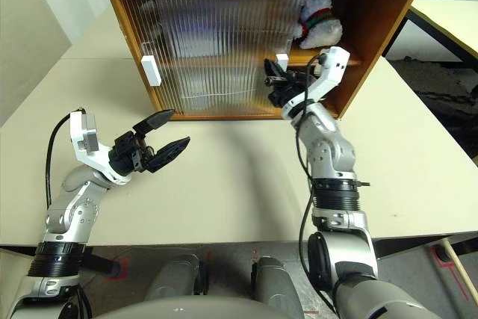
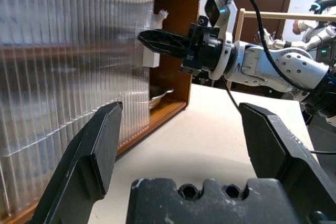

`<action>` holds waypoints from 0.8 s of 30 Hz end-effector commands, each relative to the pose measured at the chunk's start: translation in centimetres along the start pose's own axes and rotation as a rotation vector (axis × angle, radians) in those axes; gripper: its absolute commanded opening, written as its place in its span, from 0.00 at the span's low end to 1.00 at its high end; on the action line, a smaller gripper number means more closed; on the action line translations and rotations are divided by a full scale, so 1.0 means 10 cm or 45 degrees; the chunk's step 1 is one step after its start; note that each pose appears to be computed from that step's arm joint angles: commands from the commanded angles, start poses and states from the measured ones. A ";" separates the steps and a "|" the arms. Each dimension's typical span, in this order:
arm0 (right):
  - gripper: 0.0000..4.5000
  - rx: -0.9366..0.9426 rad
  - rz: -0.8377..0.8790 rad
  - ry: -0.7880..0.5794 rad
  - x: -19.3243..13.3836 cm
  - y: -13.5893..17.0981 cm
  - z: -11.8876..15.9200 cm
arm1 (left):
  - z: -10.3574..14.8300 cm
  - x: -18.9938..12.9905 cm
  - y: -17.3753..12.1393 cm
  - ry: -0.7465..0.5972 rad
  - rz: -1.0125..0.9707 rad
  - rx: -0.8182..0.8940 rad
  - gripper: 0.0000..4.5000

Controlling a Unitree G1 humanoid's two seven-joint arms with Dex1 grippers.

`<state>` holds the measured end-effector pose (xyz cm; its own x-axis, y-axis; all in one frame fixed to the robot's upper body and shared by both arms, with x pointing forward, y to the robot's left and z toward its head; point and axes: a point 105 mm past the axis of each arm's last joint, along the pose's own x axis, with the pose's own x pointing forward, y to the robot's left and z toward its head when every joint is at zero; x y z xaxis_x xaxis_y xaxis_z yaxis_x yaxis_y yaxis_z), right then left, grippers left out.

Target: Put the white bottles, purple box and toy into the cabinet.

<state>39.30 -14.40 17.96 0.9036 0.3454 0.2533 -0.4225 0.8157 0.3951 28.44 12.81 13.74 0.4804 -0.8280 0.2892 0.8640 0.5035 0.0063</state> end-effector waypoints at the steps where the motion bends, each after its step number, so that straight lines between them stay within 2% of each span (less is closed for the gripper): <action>1: 0.01 -0.028 -0.090 -0.015 -0.09 -0.18 0.07 | -0.05 0.00 0.00 0.010 -0.002 -0.012 1.00; 24: 0.01 -0.195 -0.413 -0.065 -0.35 -1.00 0.39 | -0.06 0.04 -0.01 0.007 -0.023 -0.021 1.00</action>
<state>40.18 -23.10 17.29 0.9704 0.1236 0.2073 -0.1879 0.9260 0.3275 28.59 12.52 13.23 0.4749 -0.8306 0.2906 0.8706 0.4917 -0.0176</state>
